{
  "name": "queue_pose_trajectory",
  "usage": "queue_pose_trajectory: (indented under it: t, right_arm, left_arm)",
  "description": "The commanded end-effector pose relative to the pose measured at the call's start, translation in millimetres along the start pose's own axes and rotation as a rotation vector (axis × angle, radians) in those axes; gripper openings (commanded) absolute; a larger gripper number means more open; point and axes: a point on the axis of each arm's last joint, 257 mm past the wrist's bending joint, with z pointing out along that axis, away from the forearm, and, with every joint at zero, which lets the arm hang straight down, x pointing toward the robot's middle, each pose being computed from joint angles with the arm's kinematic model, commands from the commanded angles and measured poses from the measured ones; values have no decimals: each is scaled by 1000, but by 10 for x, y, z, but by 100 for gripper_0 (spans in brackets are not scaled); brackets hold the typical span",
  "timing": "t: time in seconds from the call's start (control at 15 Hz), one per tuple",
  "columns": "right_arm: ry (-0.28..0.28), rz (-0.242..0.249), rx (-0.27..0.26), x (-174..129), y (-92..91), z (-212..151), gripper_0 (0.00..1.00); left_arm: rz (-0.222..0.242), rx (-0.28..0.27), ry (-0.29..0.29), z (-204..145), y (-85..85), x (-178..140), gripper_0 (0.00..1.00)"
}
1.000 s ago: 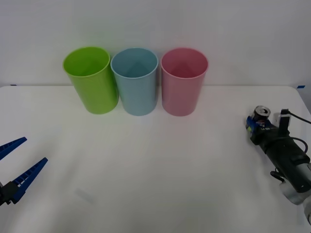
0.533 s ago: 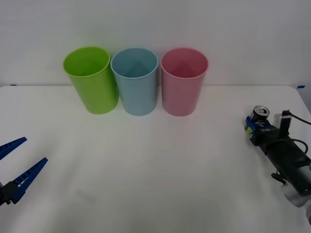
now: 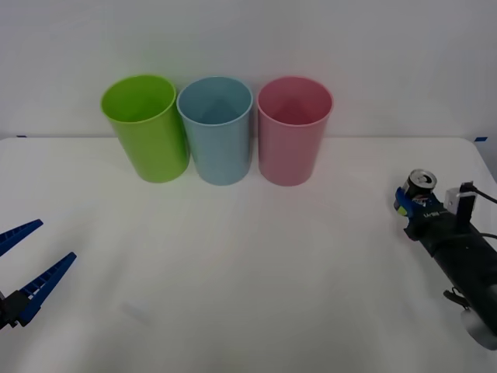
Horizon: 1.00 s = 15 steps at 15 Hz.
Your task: Grasp the object on the table and drop it into the matching bin: aluminum can to the light blue bin, PET bottle to the pink bin.
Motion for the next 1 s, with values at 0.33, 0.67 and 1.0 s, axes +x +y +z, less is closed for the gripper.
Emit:
queue_pose_trajectory:
  t: [0.33, 0.67, 1.0]
  right_arm:
    - [-66, 51, -159, -346, 535, -226, 0]
    - [-119, 85, -306, -795, 1040, -512, 0]
    - [-178, 60, -435, -1184, 1367, -629, 0]
  left_arm:
    - [0, 0, 0, 0, 0, 0, 100]
    - [0, 0, 0, 0, 0, 0, 100]
    - [0, 0, 0, 0, 0, 0, 100]
